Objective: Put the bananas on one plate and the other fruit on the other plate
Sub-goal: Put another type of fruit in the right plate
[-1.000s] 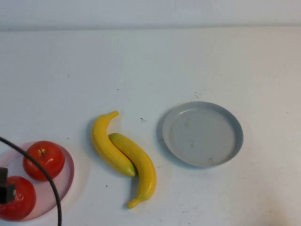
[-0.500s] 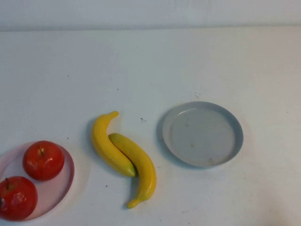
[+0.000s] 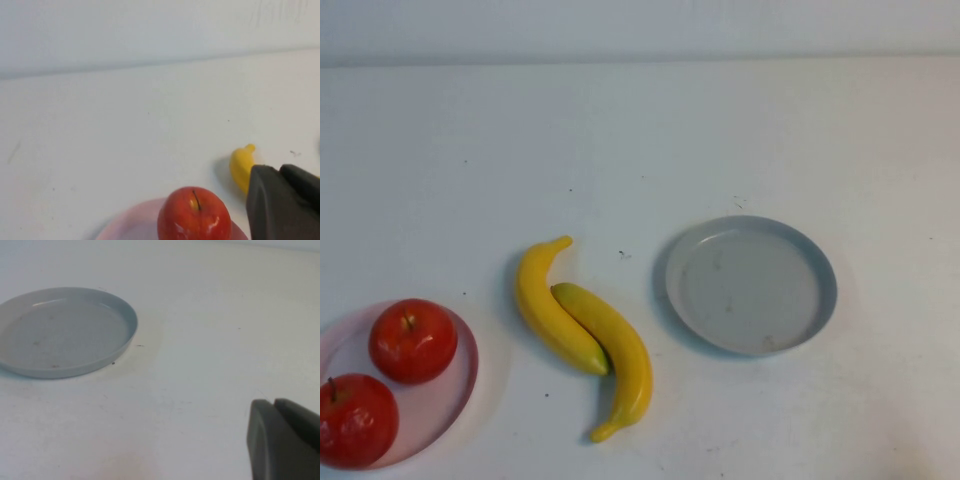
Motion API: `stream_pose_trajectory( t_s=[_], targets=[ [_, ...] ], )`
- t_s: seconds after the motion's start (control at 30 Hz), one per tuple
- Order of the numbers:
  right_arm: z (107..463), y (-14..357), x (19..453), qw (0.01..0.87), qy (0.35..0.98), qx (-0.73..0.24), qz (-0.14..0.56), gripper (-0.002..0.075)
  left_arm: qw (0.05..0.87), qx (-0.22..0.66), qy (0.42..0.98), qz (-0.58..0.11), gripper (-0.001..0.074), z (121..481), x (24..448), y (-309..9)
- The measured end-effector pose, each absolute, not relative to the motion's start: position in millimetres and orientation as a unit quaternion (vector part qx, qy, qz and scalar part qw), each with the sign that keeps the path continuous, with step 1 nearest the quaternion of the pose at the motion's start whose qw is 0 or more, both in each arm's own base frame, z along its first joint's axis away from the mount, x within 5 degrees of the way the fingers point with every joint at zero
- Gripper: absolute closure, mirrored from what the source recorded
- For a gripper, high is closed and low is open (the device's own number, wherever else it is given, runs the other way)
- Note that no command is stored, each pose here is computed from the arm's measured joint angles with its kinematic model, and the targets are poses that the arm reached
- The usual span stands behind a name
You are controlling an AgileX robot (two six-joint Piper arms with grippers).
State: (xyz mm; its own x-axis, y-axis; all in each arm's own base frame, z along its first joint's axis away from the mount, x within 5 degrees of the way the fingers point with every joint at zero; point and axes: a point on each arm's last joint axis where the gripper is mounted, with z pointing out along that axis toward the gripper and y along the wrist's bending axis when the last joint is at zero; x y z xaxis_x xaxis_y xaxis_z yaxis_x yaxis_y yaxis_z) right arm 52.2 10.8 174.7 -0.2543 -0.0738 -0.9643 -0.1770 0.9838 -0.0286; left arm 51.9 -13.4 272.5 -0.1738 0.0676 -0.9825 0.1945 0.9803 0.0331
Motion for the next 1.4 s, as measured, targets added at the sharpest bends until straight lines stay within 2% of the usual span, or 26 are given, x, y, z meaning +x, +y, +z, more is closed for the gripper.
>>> stream_pose_trajectory(
  t_s=[0.23,0.4,0.53,0.7,1.0,1.4],
  targets=[
    [175,11,52,0.605,0.791,-0.079,0.043,0.0743,0.717,0.084,0.692,0.000,0.0732,255,42,-7],
    [175,11,52,0.604,0.791,-0.079,0.044,0.0743,0.729,0.064,0.681,0.012,0.0732,228,51,-4],
    [175,11,52,0.604,0.791,-0.079,0.044,0.0743,0.720,0.061,0.691,0.013,0.0732,205,56,-4],
    [175,11,52,0.604,0.791,-0.079,0.044,0.0743,0.690,0.063,0.721,0.014,0.0732,195,56,-4],
    [175,11,52,0.604,0.791,-0.079,0.044,0.0743,0.594,0.076,0.801,0.019,0.0732,172,53,-3],
    [175,11,52,0.604,0.791,-0.079,0.044,0.0743,0.591,0.075,0.803,0.018,0.0734,171,52,-3]
  ],
)
